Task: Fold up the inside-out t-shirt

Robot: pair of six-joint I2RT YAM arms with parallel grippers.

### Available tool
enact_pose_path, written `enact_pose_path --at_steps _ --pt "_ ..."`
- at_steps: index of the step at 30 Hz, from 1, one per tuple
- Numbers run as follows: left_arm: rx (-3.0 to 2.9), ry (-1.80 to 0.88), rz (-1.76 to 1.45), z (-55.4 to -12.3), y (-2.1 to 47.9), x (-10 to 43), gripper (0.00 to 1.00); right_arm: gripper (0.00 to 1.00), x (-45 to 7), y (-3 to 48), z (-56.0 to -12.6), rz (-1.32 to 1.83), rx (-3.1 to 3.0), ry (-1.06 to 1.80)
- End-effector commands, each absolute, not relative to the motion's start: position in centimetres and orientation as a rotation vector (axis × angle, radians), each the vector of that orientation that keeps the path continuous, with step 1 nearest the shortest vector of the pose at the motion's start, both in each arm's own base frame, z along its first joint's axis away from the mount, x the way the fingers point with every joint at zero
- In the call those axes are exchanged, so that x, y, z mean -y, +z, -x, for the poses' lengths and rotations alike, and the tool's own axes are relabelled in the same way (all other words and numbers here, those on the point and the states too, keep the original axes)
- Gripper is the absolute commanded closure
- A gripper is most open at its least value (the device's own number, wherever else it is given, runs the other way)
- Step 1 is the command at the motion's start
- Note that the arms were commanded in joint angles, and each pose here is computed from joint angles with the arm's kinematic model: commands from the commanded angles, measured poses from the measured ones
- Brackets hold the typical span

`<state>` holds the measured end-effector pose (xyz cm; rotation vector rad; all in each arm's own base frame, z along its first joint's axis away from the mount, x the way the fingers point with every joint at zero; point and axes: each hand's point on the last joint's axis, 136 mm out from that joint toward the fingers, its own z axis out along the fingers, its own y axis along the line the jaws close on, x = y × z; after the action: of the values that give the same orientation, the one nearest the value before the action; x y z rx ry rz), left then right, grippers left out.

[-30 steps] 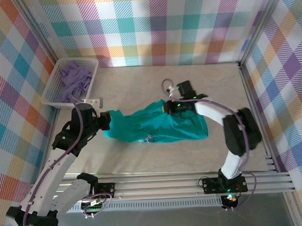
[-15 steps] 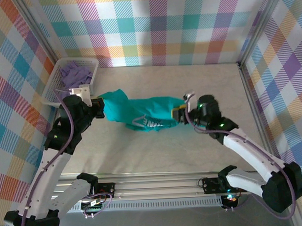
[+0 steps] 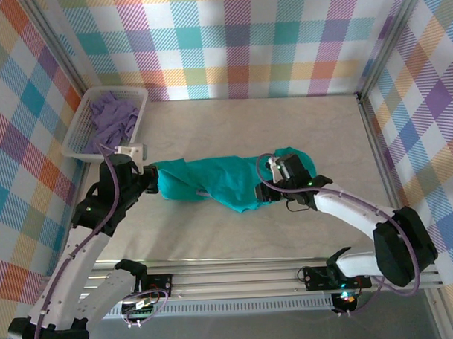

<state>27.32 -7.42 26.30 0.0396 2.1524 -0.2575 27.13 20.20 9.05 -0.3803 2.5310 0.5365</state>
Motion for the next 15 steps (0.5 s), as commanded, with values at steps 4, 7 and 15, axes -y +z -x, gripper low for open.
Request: enact_pose_path --at_steps 4,7,15 --pt "-2.155 -0.271 -0.059 -27.5 25.5 7.6 1.0 0.38 -18.9 7.0 -26.5 0.173 -2.603 0.633" --pt "-2.161 -0.281 -0.067 -27.6 25.5 7.9 1.0 0.37 -20.0 6.9 -28.0 0.14 -2.571 0.742" --pt "-2.154 -0.272 -0.069 -27.6 25.6 7.7 1.0 0.85 -21.6 10.0 -34.7 0.146 -2.42 0.842"
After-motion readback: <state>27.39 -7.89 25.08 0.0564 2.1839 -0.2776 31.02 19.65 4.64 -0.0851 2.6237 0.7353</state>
